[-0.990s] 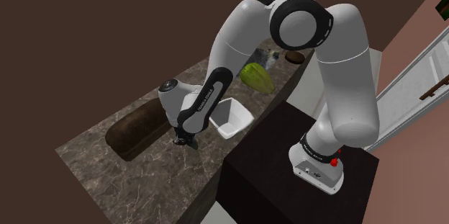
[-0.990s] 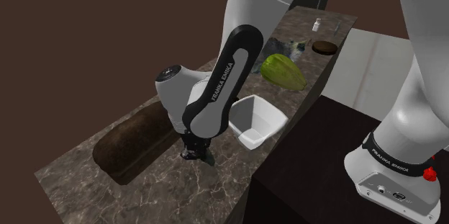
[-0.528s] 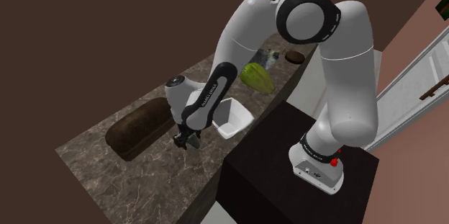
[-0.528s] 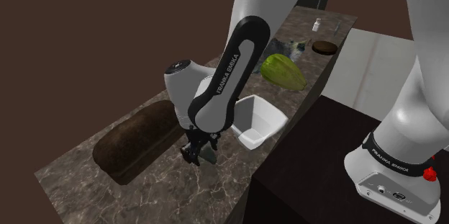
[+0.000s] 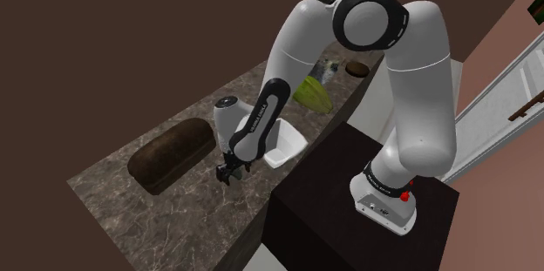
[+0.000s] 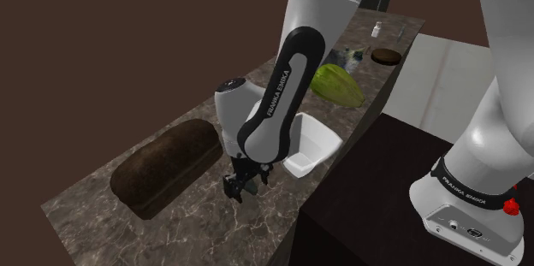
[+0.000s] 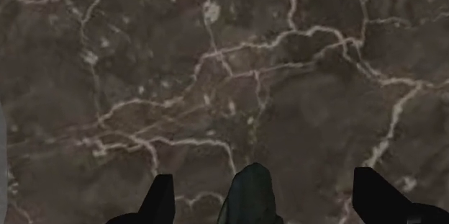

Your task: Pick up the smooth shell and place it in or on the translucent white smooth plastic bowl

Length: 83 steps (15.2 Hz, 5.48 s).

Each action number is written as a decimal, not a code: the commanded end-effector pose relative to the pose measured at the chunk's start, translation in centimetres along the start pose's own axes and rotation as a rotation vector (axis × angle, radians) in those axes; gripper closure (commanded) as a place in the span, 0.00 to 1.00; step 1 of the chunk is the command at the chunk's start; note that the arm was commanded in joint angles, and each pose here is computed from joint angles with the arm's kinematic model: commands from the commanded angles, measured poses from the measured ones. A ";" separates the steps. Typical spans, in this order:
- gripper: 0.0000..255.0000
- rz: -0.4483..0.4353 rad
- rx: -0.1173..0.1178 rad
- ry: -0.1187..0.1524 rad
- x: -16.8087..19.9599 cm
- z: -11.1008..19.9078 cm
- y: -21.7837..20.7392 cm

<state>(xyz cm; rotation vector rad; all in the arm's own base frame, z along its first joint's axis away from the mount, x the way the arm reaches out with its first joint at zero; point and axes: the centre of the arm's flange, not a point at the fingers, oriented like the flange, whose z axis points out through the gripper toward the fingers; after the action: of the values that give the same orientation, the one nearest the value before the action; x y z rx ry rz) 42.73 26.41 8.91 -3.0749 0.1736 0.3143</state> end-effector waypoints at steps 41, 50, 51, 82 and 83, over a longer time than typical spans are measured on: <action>1.00 0.000 0.001 0.000 -2.5 -11.1 -0.4; 1.00 0.000 0.001 0.000 -3.5 -15.7 -0.6; 1.00 0.000 0.001 0.000 -3.6 -16.3 -0.6; 1.00 0.000 0.001 0.000 -8.6 -14.5 17.4; 1.00 0.000 0.001 0.000 -8.4 -14.0 17.5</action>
<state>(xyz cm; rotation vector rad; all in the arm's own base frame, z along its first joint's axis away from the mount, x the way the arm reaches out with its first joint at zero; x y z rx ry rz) 35.27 9.24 24.23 -3.0746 0.1742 0.3149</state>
